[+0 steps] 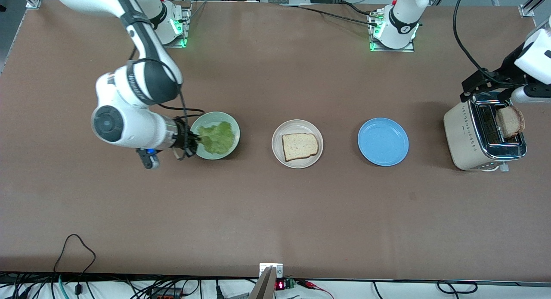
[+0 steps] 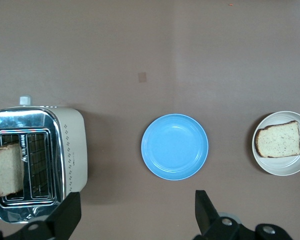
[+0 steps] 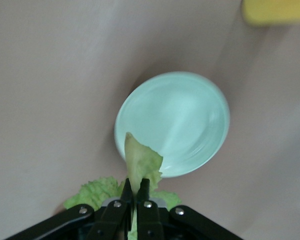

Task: Make sandwich in beige plate with both arms
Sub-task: 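Lower the lettuce onto the bread and open the right gripper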

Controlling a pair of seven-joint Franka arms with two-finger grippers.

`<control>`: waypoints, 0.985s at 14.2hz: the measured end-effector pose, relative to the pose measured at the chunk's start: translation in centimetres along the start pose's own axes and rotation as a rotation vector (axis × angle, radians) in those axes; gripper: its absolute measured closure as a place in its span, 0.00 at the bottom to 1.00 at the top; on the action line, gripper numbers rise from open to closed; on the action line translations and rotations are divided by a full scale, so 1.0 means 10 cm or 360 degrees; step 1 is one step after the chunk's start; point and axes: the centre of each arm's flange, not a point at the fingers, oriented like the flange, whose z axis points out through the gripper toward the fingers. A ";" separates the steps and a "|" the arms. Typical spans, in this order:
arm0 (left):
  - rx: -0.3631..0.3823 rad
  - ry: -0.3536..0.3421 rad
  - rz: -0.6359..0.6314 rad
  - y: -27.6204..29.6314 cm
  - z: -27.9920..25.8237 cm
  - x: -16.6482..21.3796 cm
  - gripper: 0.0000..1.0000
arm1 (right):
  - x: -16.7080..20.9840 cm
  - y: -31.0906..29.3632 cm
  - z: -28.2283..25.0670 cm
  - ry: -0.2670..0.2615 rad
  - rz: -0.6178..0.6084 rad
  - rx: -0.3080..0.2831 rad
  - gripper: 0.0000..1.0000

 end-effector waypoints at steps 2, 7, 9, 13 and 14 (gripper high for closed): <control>0.0000 0.0000 -0.0007 -0.02 0.00 0.00 0.00 | -0.20 -0.08 0.10 -0.0014 0.0071 0.0059 0.94; 0.0005 -0.0108 0.0002 0.00 0.01 -0.11 0.00 | -0.85 -0.31 0.54 -0.0076 0.0248 0.0236 0.94; 0.0006 -0.0105 0.0003 0.01 -0.02 -0.13 0.00 | -1.13 -0.37 0.81 -0.0078 0.0283 0.0281 0.94; 0.0005 -0.0094 0.0001 0.00 -0.02 -0.12 0.00 | -1.44 -0.41 1.25 -0.0086 0.0370 0.0322 0.94; 0.0006 -0.0093 -0.0002 -0.01 -0.02 -0.12 0.00 | -1.53 -0.41 1.36 -0.0087 0.0382 0.0332 0.94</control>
